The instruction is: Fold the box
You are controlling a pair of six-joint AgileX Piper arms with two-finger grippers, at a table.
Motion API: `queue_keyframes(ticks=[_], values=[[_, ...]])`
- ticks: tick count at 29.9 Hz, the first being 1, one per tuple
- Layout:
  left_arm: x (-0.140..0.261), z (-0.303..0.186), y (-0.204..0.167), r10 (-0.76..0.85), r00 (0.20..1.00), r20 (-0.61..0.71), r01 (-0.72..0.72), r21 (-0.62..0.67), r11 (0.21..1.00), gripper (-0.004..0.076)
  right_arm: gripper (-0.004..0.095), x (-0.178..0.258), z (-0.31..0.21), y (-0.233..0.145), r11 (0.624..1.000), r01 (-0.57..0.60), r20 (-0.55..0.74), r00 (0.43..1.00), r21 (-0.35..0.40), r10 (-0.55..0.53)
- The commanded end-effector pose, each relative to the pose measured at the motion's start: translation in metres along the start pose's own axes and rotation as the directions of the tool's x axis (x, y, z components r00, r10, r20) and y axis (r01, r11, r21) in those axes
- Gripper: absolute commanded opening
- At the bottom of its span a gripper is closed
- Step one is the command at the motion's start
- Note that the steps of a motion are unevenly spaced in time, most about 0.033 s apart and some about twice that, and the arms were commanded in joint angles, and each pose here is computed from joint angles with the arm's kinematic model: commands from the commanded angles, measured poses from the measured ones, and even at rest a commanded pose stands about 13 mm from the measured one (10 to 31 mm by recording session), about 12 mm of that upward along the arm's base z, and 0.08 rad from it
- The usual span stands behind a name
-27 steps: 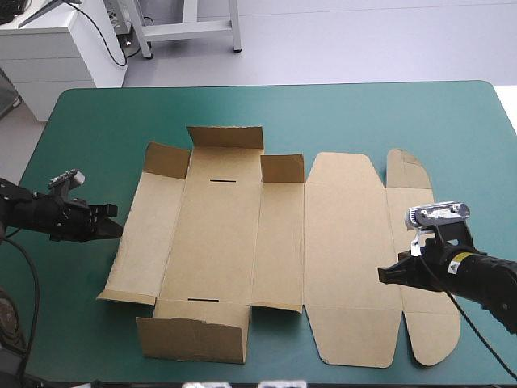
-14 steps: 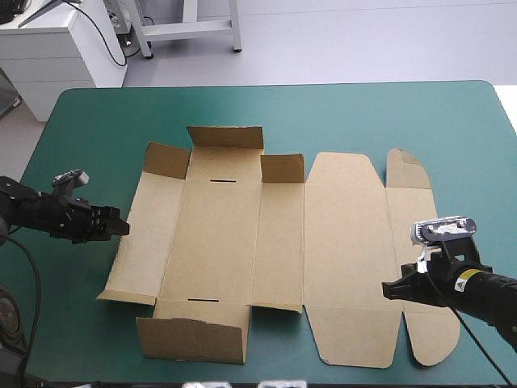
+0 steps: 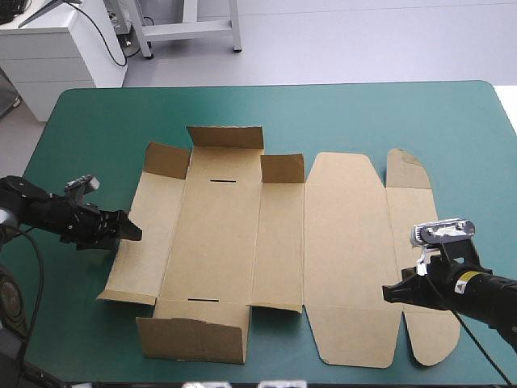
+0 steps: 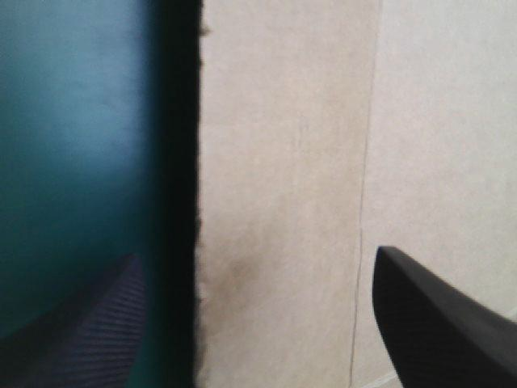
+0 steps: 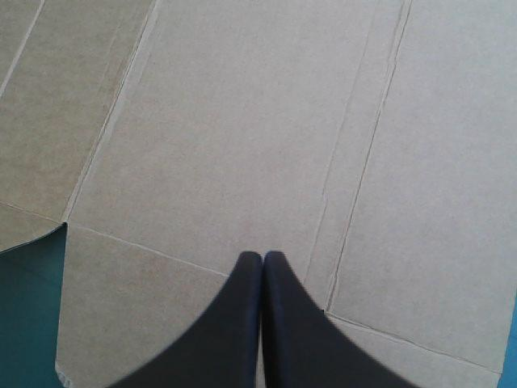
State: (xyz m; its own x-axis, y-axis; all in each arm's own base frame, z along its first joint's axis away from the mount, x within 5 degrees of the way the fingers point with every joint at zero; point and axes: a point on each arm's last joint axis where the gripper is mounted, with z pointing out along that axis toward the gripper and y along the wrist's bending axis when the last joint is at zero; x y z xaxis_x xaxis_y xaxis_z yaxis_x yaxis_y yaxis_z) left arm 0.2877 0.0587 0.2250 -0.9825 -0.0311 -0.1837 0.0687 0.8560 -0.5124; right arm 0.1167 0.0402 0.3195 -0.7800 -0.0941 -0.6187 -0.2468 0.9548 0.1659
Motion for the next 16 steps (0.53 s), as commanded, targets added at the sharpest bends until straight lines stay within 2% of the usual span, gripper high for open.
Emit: queue_keyframes(ticks=[1, 5, 10, 13, 15, 16], values=[[-0.006, 0.002, -0.023, 0.028, 0.999, -0.026, -0.025, 0.094, 0.995, 0.0554, -0.0021, -0.009, -0.007, 0.001, 1.000, 0.005, 0.073, 0.997, -0.006, -0.005], [-0.006, 0.016, -0.037, 0.066, 0.994, -0.092, -0.053, 0.135, 0.989, 0.0553, -0.0021, -0.009, -0.007, 0.001, 1.000, 0.005, 0.075, 0.997, -0.006, -0.005], [-0.009, 0.020, -0.051, 0.023, 0.997, -0.077, -0.007, 0.203, 0.979, 0.0531, -0.0021, -0.009, -0.007, 0.001, 1.000, 0.008, 0.077, 0.997, -0.004, -0.008], [-0.011, 0.019, -0.053, -0.001, 0.998, -0.064, 0.015, 0.226, 0.974, 0.0430, -0.0021, -0.009, -0.007, 0.001, 1.000, 0.008, 0.078, 0.997, -0.004, -0.008], [-0.011, 0.019, -0.052, -0.046, 0.996, -0.079, 0.062, 0.216, 0.974, 0.0304, -0.0021, -0.009, -0.007, 0.001, 1.000, 0.008, 0.079, 0.997, -0.004, -0.008], [-0.010, 0.019, -0.052, -0.063, 0.994, -0.086, 0.079, 0.209, 0.975, 0.0216, -0.0021, -0.009, -0.007, 0.001, 1.000, 0.008, 0.080, 0.997, -0.004, -0.008]])
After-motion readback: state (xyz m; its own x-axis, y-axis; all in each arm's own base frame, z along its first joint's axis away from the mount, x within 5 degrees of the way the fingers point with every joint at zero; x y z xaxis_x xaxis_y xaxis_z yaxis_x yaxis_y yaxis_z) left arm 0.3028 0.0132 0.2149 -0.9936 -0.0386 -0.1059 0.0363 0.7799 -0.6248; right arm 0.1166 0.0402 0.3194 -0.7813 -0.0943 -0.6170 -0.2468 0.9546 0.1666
